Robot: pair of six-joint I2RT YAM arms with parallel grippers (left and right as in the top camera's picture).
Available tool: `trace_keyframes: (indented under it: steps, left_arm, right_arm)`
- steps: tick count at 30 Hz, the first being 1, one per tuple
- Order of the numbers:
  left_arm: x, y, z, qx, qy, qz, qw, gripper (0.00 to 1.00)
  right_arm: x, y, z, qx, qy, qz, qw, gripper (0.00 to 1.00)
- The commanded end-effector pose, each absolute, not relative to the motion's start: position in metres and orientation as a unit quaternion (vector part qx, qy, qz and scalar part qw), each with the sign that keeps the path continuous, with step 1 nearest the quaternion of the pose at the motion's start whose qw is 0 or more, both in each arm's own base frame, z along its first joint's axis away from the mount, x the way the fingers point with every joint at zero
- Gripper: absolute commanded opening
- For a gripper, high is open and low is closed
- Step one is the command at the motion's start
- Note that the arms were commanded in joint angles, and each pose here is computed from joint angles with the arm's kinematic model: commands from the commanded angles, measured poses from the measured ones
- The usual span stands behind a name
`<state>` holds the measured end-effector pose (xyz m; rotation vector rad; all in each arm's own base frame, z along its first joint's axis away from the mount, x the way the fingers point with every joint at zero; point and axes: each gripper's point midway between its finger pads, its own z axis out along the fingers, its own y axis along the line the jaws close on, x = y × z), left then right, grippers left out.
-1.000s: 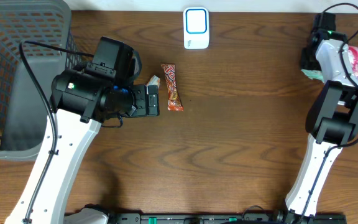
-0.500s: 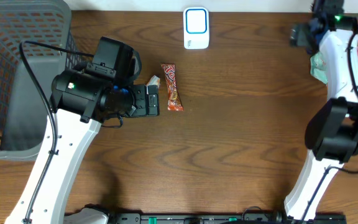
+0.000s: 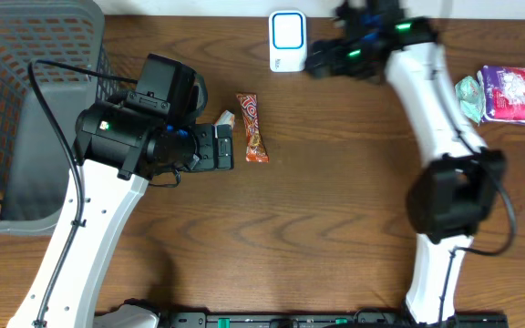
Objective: Scan the item barcode
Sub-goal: 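Move the right gripper back left toward the red wafer bar, then grasp the red wafer bar with the right gripper and lift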
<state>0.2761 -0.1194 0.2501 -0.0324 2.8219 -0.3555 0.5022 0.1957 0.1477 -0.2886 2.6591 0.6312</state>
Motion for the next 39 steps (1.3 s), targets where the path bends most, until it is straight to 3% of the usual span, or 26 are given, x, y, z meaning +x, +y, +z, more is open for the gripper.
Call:
trace_keyframes:
  steps: [1,4,9,14,19,24,26,31,39]
  left_arm:
    - [0.276,-0.119,0.252,-0.010,0.981,-0.126,0.149,0.98]
    - [0.276,-0.119,0.252,-0.010,0.981,-0.126,0.149,0.98]
    - [0.276,-0.119,0.252,-0.010,0.981,-0.126,0.149,0.98]
    - [0.276,-0.119,0.252,-0.010,0.981,-0.126,0.149,0.98]
    - [0.276,-0.119,0.252,-0.010,0.981,-0.126,0.149,0.98]
    - [0.276,-0.119,0.252,-0.010,0.981,-0.126,0.149,0.98]
    - [0.276,-0.119,0.252,-0.010,0.981,-0.126,0.149,0.98]
    - [0.276,-0.119,0.252,-0.010,0.981,-0.126,0.149,0.98]
    - [0.276,-0.119,0.252,-0.010,0.981,-0.126,0.149,0.98]
  right_arm:
    - [0.484,0.243,0.102,-0.112,0.953,0.248,0.134,0.98]
    - [0.474,0.268,0.071,-0.120,0.957,0.241,0.106,0.86]
    - [0.456,0.302,0.039,-0.151,0.956,0.239,0.081,0.78]
    - [0.451,0.308,0.030,-0.150,0.962,0.212,0.081,0.58]
    - [0.453,0.305,0.021,-0.134,0.973,0.161,0.095,0.58]
    - [0.448,0.308,0.005,-0.137,0.975,0.154,0.083,0.47]
    - [0.445,0.309,-0.004,-0.138,0.976,0.151,0.074,0.40]
    - [0.443,0.310,-0.011,-0.140,0.977,0.145,0.070,0.01]
    - [0.496,0.271,0.062,-0.103,0.973,0.099,0.182,0.01]
